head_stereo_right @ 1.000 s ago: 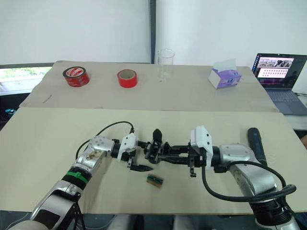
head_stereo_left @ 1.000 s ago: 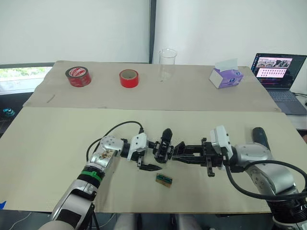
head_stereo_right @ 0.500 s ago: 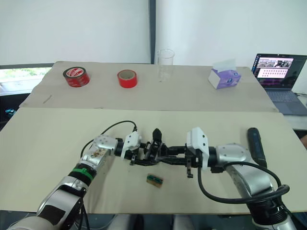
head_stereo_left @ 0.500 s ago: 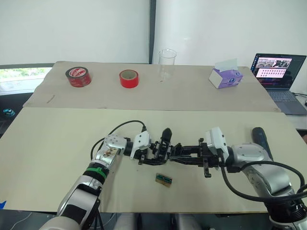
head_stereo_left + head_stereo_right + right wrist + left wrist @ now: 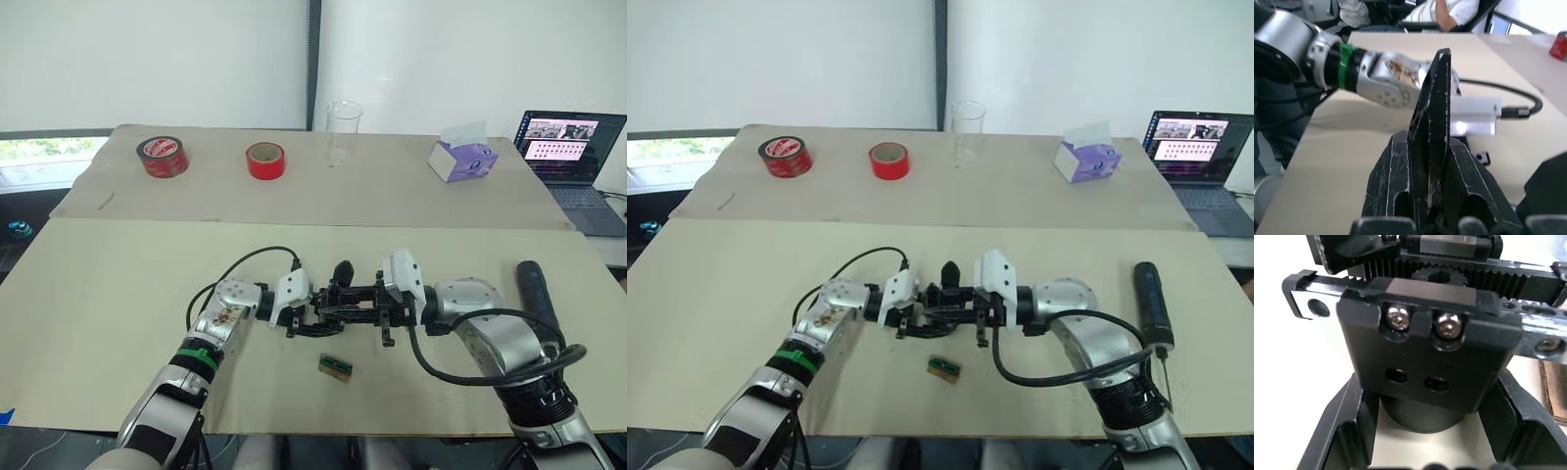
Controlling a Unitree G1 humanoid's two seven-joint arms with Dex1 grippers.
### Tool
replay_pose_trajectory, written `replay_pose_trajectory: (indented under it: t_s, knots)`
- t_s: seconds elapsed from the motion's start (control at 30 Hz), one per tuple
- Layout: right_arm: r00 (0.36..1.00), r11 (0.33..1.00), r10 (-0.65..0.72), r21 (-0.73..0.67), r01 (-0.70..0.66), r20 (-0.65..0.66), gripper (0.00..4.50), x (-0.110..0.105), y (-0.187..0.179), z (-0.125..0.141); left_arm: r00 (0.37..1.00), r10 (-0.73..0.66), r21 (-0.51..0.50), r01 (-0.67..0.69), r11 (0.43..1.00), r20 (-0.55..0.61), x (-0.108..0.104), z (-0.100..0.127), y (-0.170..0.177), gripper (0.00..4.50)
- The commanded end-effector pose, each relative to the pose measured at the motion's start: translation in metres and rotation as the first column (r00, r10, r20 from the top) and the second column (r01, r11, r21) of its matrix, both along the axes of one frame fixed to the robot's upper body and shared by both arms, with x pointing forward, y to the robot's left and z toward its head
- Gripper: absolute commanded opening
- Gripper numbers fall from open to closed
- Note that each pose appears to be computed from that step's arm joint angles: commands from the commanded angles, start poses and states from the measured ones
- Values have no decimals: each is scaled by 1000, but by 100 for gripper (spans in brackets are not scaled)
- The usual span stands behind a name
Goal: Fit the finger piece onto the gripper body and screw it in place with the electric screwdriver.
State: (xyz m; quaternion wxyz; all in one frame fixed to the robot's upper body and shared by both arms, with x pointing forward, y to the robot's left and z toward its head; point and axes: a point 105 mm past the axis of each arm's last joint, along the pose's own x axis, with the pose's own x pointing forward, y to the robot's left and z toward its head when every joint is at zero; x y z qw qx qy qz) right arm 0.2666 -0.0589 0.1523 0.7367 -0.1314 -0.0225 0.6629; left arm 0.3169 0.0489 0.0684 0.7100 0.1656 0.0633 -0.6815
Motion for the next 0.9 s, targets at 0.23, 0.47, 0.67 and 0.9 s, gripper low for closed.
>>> replay_pose_trajectory:
  t_s: [0.23, 0.47, 0.67, 0.9]
  knots:
    - [999, 999, -27, -33, 27, 24, 40, 4, -7, -3, 999, 14, 56, -12, 998, -41, -5, -12, 5, 232]
    - [1000, 1000, -29, -12, 29, -8, 40, 2, -3, -7, 999, 22, 63, -19, 998, -49, -5, -15, 6, 232]
    - [999, 999, -37, -15, 37, -24, 40, 2, 0, -12, 998, 28, 65, -24, 998, -53, -5, -16, 6, 232]
    - [999, 998, -28, -66, 25, -46, 40, 1, 2, -22, 998, 35, 63, -32, 997, -54, -5, -17, 6, 232]
